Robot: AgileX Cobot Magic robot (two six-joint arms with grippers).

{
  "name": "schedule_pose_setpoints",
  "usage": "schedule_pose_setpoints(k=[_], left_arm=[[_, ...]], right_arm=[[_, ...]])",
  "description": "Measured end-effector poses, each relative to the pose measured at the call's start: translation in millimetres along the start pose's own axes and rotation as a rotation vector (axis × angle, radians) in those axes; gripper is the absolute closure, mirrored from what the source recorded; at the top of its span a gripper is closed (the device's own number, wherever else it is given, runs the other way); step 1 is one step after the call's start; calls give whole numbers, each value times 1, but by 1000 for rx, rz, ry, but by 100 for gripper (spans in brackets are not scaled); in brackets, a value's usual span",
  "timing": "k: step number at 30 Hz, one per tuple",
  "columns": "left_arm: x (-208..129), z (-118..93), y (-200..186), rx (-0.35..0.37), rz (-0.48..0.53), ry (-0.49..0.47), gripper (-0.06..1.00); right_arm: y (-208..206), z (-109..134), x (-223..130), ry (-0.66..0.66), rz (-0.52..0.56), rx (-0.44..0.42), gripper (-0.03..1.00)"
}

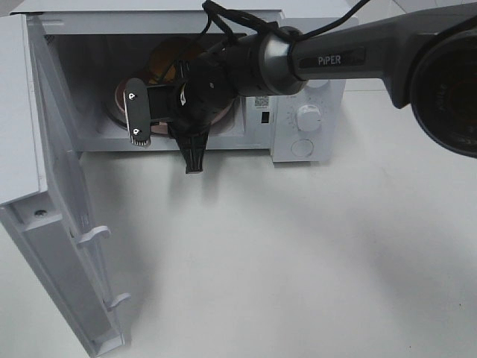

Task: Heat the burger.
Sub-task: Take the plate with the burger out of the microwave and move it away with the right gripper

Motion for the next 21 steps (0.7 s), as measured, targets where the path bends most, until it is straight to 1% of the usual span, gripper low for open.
schedule_pose_setpoints(k=[3,7,14,16,21], left_arm=[[0,0,0,0,0,0,-3],[0,0,0,0,0,0,-3],[0,0,0,0,0,0,-3],[0,0,0,0,0,0,-3],[0,0,0,0,0,0,-3]], right_arm=[[-8,2,5,-34,11,19,88],[-13,3,5,-60,11,24,88],[-28,8,1,-63,8,33,88],[-39,11,-2,-67,-12,21,88],[-51,13,-2,-75,-48,-6,88]])
Point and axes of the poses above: a point on each arm's last joint axis where the gripper is mounted, y pointing out along that axis toward the gripper, z along the wrist's bending axis when the last joint is at zero, x = y × z, the point moved 3 cm from there along y, pointing out along that axis toward the gripper, and after that the axes turned 15 degrees about y, right-handed, at the moved point
